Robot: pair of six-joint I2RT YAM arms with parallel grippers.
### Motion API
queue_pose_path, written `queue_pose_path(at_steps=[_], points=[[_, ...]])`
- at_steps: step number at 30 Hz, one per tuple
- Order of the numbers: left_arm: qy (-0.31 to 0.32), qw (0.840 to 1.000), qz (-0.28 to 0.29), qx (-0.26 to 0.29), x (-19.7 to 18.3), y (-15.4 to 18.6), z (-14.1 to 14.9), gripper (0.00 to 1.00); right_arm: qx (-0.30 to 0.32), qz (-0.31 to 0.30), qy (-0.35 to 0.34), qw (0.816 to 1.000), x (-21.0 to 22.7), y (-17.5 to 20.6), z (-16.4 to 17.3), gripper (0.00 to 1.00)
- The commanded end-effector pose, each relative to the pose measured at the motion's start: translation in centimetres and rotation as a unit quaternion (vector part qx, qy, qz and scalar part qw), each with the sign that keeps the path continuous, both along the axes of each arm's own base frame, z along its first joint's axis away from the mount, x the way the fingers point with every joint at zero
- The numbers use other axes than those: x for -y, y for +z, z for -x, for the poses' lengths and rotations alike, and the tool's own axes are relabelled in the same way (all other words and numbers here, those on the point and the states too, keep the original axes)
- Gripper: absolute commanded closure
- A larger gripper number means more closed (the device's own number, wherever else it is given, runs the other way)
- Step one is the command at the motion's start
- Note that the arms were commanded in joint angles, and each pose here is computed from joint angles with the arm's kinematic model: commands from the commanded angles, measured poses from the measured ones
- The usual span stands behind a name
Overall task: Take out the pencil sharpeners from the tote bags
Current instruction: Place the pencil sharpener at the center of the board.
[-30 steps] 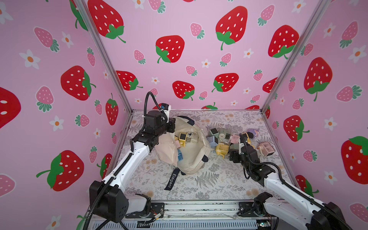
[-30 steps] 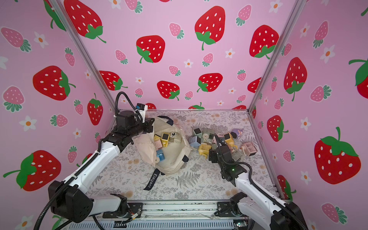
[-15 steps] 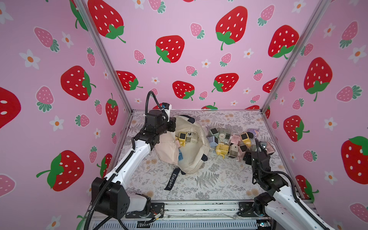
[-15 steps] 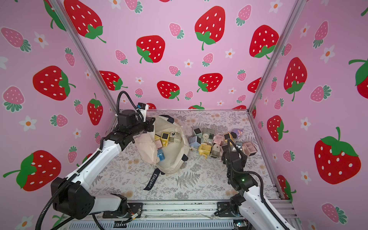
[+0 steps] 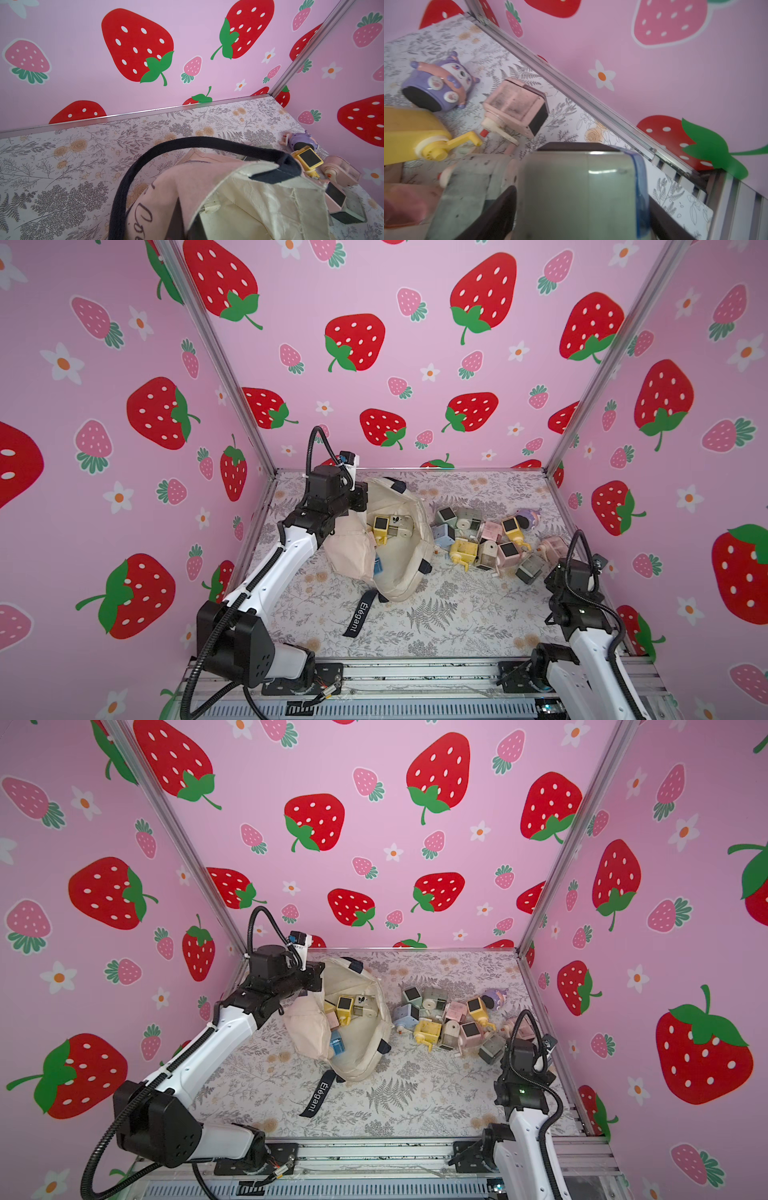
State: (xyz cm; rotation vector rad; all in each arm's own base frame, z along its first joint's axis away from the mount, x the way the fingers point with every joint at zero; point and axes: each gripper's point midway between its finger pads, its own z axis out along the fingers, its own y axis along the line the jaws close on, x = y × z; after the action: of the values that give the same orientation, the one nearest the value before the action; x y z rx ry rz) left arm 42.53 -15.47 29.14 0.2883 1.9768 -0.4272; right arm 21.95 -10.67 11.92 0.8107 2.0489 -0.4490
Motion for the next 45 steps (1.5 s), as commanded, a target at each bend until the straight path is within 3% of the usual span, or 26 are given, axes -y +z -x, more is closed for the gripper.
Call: queue_pose_path(at_steps=[1, 7, 14, 21, 24, 35, 45], points=[[-0.016, 0.999, 0.016, 0.046, 0.9, 3.4, -0.8, 1.0, 0.019, -0.05, -0.025, 0.998, 0.6, 0.0, 0.2, 0.64], [-0.025, 0.999, 0.022, 0.037, 1.3, 3.3, -1.0, 1.0, -0.027, -0.087, -0.04, 0.995, 1.5, -1.7, 0.2, 0.61], [-0.02, 0.999, 0.019, 0.04, 1.0, 3.4, -0.7, 1.0, -0.048, -0.116, 0.009, 0.992, 0.2, -2.4, -1.5, 0.52], [-0.02, 0.999, 0.018, 0.039, 1.0, 3.4, -0.7, 1.0, -0.074, -0.134, 0.044, 0.987, -0.7, -3.2, -2.6, 0.49], [-0.02, 0.999, 0.019, 0.04, 1.0, 3.4, -0.7, 1.0, -0.075, -0.135, 0.049, 0.987, -0.8, -3.2, -2.8, 0.37], [-0.018, 0.999, 0.018, 0.042, 1.0, 3.5, -0.6, 1.0, -0.069, -0.159, 0.065, 0.983, -1.6, -3.7, -3.5, 0.12], [-0.015, 0.999, 0.015, 0.044, 0.7, 3.6, -0.5, 1.0, -0.055, -0.161, 0.073, 0.983, -1.9, -3.5, -3.5, 0.05]])
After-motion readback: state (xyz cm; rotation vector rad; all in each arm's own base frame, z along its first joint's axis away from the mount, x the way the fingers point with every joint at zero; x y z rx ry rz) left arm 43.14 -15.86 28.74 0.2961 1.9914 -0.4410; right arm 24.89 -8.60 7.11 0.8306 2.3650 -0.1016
